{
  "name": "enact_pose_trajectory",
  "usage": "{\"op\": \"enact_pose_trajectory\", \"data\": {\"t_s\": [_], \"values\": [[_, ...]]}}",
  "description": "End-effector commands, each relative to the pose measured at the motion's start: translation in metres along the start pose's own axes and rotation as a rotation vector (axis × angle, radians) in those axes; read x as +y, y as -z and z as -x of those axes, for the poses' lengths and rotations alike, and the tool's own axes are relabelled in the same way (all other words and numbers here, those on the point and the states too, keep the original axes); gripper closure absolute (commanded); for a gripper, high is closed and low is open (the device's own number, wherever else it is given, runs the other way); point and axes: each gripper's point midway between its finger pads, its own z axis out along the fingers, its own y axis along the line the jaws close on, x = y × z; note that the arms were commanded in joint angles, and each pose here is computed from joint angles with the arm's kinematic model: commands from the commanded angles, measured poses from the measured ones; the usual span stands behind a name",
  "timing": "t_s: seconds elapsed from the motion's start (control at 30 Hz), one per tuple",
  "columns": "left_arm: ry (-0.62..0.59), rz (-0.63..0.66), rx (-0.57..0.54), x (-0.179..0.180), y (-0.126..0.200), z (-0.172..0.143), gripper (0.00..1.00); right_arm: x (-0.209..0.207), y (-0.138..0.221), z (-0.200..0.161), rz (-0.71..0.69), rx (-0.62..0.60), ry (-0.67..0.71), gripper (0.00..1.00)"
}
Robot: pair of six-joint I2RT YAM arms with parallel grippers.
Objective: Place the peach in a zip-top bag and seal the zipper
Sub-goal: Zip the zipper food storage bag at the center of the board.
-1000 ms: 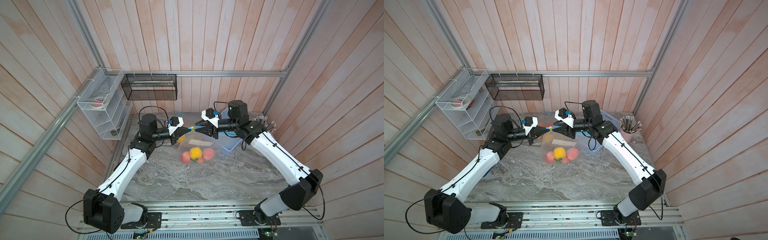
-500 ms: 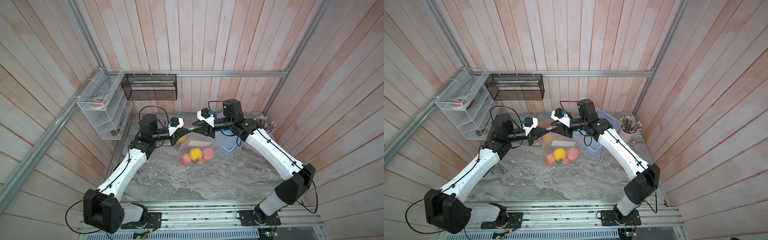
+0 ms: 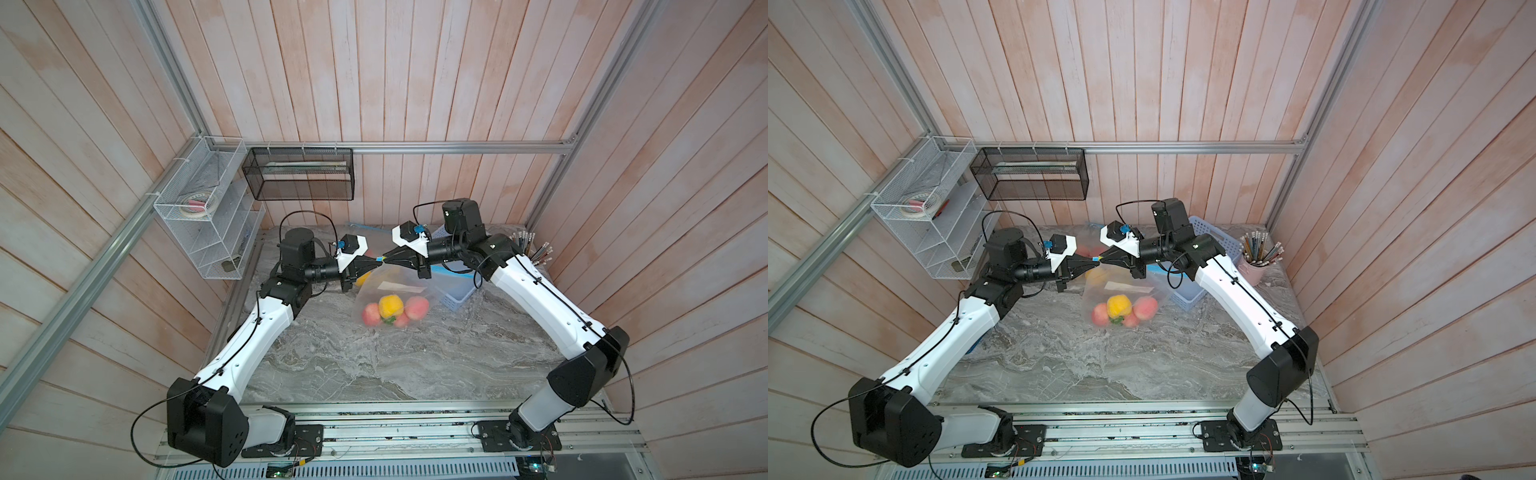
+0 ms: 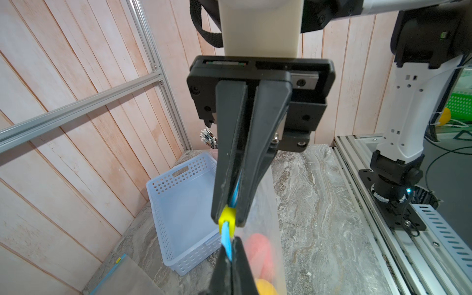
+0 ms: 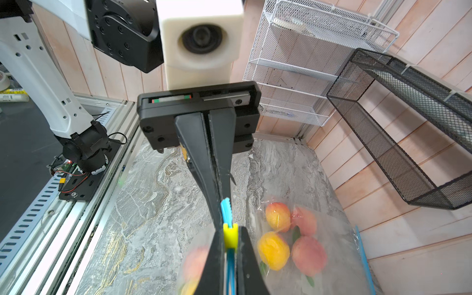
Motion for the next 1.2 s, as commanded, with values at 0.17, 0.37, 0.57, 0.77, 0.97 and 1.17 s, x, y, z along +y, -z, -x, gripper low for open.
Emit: {"op": "enact_pose_trajectory", "data": {"t_s": [0.17, 0.37, 0.57, 0.77, 0.97, 1.17], "values": [[-0.022, 0.044, -0.013, 0.002, 0.012, 0.012, 1.00, -0.007, 0.019, -0.013, -0.083, 0.055, -0.015, 0.96], [-0.018, 0.076, -0.004, 0.006, 0.018, 0.009, 1.00, -0.009, 0.034, -0.026, -0.136, 0.080, -0.039, 0.96], [0.001, 0.209, 0.040, 0.024, 0.030, 0.006, 1.00, -0.014, 0.057, -0.046, -0.229, 0.133, -0.085, 0.97], [0.058, 0.356, 0.080, 0.036, 0.046, 0.008, 1.00, -0.015, 0.085, -0.069, -0.357, 0.186, -0.152, 0.97], [0.107, 0.479, 0.096, 0.042, 0.063, 0.011, 1.00, -0.008, 0.111, -0.087, -0.466, 0.168, -0.228, 0.98], [0.132, 0.509, 0.091, 0.034, 0.072, 0.014, 1.00, 0.004, 0.126, -0.095, -0.528, 0.146, -0.253, 1.00]]}}
